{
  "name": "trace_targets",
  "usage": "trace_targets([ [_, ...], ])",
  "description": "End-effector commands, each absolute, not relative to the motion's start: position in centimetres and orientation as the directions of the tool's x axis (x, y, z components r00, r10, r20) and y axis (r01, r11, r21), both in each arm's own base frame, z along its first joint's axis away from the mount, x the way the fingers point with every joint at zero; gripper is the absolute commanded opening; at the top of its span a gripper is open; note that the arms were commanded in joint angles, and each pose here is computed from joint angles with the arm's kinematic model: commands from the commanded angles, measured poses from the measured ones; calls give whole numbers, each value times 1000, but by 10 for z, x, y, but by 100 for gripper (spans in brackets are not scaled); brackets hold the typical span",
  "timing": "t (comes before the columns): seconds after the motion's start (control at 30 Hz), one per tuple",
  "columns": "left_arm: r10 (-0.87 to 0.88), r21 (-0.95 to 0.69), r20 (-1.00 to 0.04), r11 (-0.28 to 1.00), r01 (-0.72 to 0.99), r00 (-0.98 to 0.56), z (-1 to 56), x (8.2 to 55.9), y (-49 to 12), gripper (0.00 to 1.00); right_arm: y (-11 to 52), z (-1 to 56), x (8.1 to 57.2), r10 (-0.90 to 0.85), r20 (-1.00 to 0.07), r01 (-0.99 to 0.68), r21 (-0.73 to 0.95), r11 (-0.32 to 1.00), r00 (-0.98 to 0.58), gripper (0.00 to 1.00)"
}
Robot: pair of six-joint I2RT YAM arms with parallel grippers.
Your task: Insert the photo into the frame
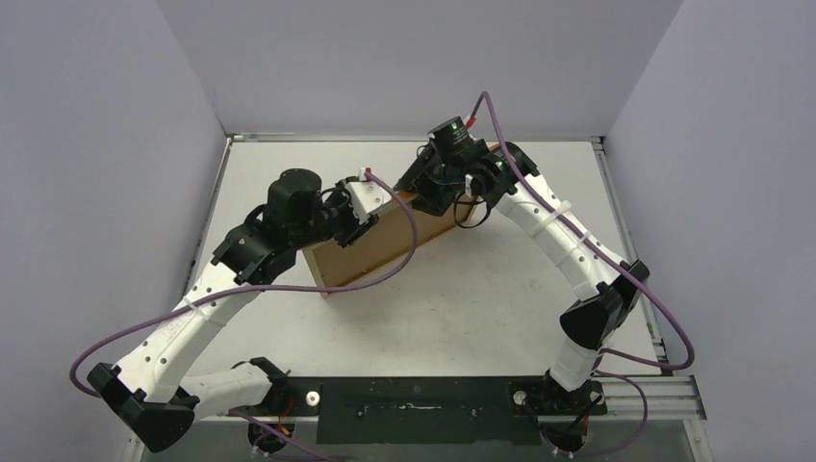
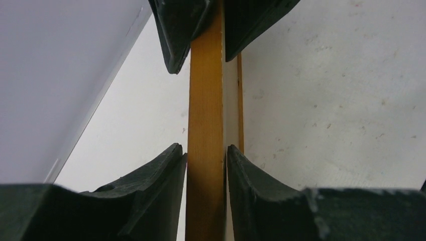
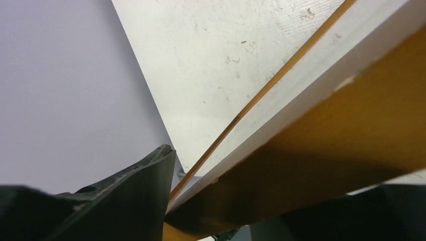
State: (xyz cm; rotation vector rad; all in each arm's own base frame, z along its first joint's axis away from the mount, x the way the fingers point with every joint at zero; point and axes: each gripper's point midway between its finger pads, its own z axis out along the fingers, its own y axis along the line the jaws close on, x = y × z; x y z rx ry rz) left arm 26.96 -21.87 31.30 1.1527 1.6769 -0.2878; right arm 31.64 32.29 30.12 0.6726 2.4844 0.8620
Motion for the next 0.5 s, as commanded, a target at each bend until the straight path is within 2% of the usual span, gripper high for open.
trace_targets([
  [0.0,397,295,-914,512,807,82,333,271,-243,40,306,305,303,577,-250,321,631,706,-778,45],
  [0.1,363,241,-930,501,831,51,330,261,-247,54,301,303,302,580,-258,324,626,709,-772,35],
  [0.2,280,179,-959,462,868,49,341,244,-255,64,295,299,303,579,-259,320,629,709,-773,29],
  [0.4,-1,18,-1000,382,924,20,381,211,-272,76,291,292,318,505,-252,210,693,690,-826,29],
  [0.47,-70,-32,-998,374,927,-6,391,206,-273,79,280,288,328,477,-286,169,688,706,-831,29],
])
